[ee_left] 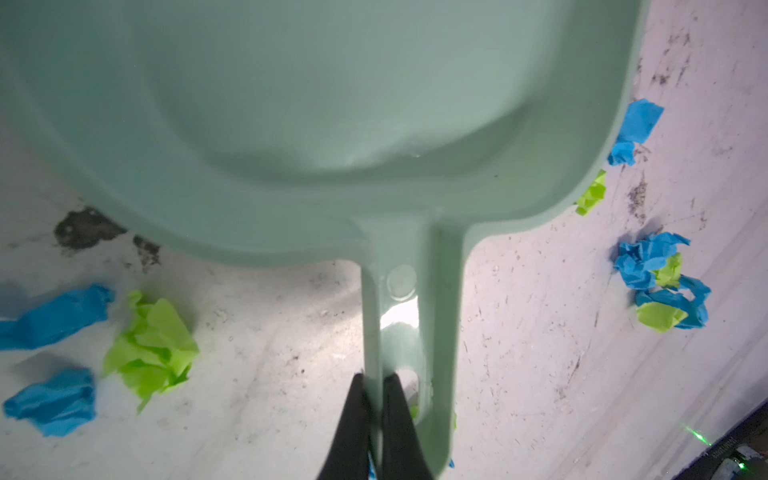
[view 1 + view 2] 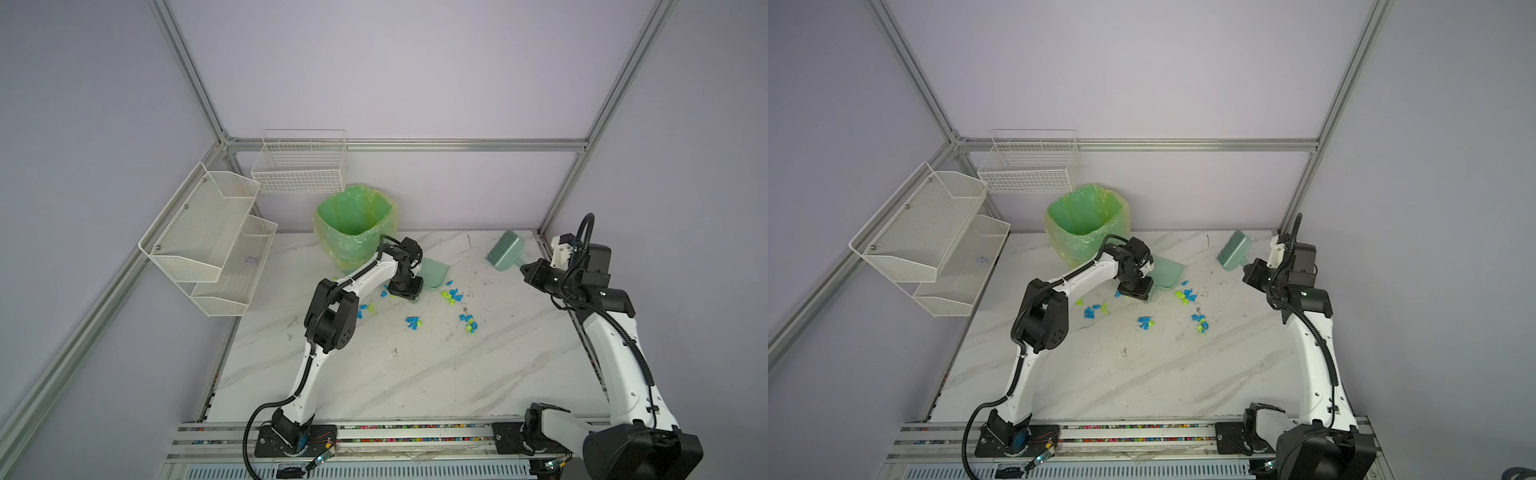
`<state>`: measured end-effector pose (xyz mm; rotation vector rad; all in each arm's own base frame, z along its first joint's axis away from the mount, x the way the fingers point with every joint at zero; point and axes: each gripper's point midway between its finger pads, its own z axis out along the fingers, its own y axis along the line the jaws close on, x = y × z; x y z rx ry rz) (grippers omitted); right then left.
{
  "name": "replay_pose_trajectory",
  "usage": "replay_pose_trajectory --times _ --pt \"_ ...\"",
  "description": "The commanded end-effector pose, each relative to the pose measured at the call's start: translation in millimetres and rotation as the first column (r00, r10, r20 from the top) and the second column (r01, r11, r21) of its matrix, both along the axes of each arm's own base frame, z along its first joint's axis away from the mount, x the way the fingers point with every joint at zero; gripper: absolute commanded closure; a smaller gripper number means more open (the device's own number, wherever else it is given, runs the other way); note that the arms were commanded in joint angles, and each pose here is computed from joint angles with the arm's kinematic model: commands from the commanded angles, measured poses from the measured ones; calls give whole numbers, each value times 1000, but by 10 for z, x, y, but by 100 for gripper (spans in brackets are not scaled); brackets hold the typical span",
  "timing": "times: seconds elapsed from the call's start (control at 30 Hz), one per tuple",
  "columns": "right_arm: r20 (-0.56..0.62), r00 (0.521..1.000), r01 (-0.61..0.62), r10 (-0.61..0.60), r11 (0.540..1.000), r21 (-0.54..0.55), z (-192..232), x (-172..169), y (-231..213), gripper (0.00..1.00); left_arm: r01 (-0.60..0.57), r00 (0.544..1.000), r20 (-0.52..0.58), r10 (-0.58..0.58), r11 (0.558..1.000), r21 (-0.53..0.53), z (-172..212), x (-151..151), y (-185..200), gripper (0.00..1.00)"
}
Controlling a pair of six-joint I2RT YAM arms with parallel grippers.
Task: Sweep away the paper scraps from the table
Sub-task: 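Lift the dustpan with the left gripper while the right lowers the brush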
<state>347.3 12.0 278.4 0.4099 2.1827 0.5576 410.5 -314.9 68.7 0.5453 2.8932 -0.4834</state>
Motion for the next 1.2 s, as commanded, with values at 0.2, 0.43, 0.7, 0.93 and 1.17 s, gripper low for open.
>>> replay_pose_trajectory --times 0.2,0.43,0.7,0.93,1.17 --pt "-82 997 -10 1 995 -100 -77 -8 -110 100 33 996 91 -22 992 -123 960 -78 -6 100" --pt "-98 995 -9 0 996 -89 -145 3 -84 100 40 998 43 -36 994 -99 786 -171 35 100" --pt "-154 988 -25 4 990 -140 -252 22 31 100 52 999 -2 -52 997 -65 614 -282 109 100" --pt "-228 973 -93 36 965 -247 -322 86 358 100 61 998 -18 -62 997 -46 705 -421 207 100" --pt "-270 963 -79 -14 940 -331 -360 4 303 100 104 994 -26 -105 994 -37 858 -629 326 100"
